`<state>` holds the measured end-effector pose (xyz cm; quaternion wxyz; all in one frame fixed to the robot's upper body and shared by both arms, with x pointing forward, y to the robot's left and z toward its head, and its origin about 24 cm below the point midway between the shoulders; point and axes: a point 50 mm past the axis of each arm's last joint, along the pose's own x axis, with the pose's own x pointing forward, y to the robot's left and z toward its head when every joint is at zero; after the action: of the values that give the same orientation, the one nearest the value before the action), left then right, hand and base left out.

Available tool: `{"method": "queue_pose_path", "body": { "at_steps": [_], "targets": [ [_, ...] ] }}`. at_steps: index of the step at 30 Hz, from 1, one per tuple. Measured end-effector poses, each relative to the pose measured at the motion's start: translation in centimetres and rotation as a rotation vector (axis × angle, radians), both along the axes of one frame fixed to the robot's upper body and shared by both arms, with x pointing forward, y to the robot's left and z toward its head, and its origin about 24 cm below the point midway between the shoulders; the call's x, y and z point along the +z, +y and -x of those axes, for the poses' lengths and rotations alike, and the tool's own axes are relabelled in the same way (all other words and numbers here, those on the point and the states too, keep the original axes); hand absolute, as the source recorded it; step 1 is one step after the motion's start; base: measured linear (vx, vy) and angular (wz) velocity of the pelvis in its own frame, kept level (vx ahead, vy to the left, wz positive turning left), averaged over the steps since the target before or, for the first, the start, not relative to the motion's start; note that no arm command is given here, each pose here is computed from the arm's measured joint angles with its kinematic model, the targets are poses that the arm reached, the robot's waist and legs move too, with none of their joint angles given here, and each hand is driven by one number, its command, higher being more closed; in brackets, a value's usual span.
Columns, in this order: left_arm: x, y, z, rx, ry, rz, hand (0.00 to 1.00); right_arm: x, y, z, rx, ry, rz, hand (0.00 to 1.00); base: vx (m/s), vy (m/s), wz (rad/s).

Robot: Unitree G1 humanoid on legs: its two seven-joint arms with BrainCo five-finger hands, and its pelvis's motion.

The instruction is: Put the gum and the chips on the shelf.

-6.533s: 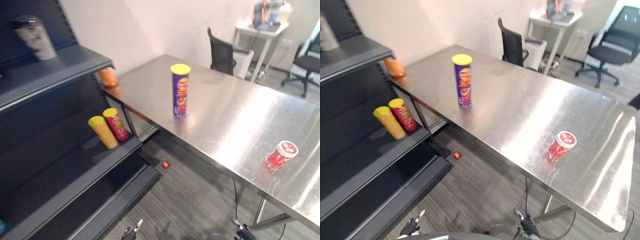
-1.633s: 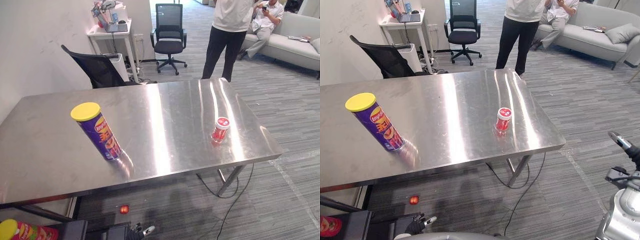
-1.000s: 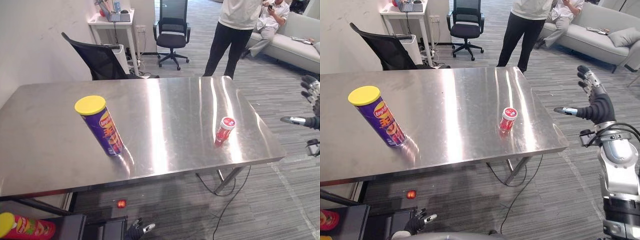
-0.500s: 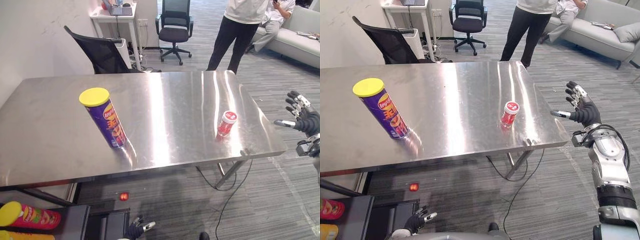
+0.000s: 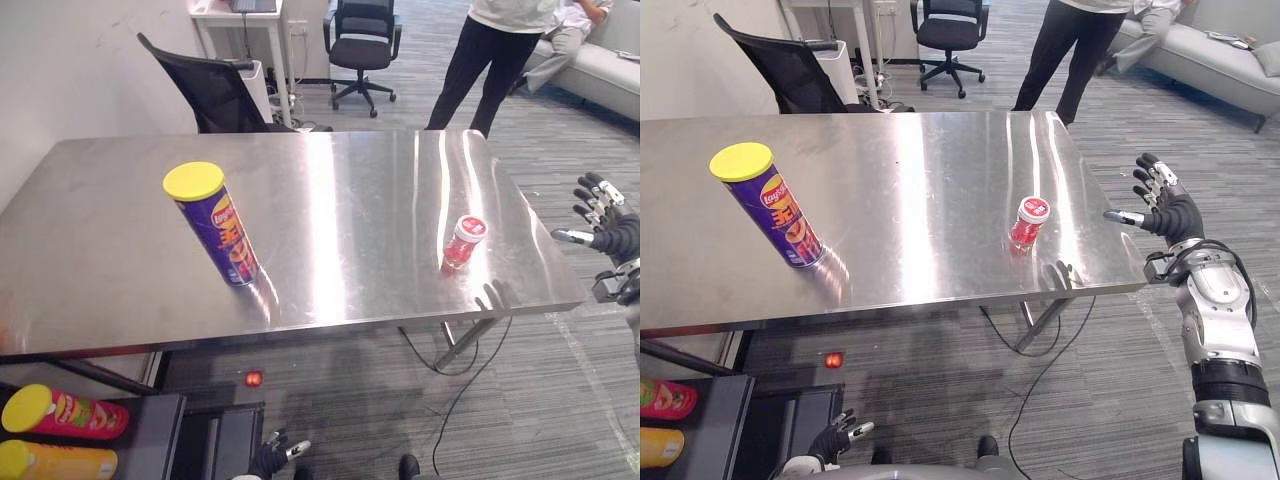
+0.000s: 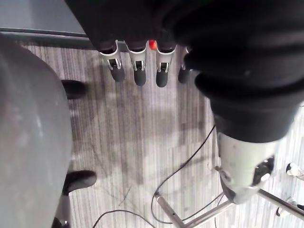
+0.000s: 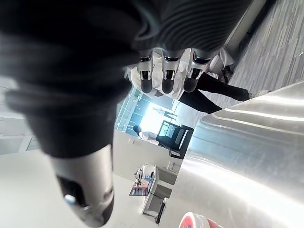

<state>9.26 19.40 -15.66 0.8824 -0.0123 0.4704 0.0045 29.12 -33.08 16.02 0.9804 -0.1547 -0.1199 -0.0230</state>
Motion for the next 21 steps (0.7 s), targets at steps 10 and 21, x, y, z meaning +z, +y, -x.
{"method": "queue_pose_path", "body": {
  "at_steps": [10,21],
  "targets": [
    [0.4,0.3,-0.7,-0.001,-0.033,-0.008,0.0,-0.5,1.2,-0.6,0.053,0.029,0.02,0.0,0.01,0.0,0.06],
    [0.7,0.8,-1.3,0.032,-0.071,-0.004,0.0,-0.8,1.8,-1.5,0.071,0.055,0.025,0.0,0.01,0.0,0.08]
  ]
}}
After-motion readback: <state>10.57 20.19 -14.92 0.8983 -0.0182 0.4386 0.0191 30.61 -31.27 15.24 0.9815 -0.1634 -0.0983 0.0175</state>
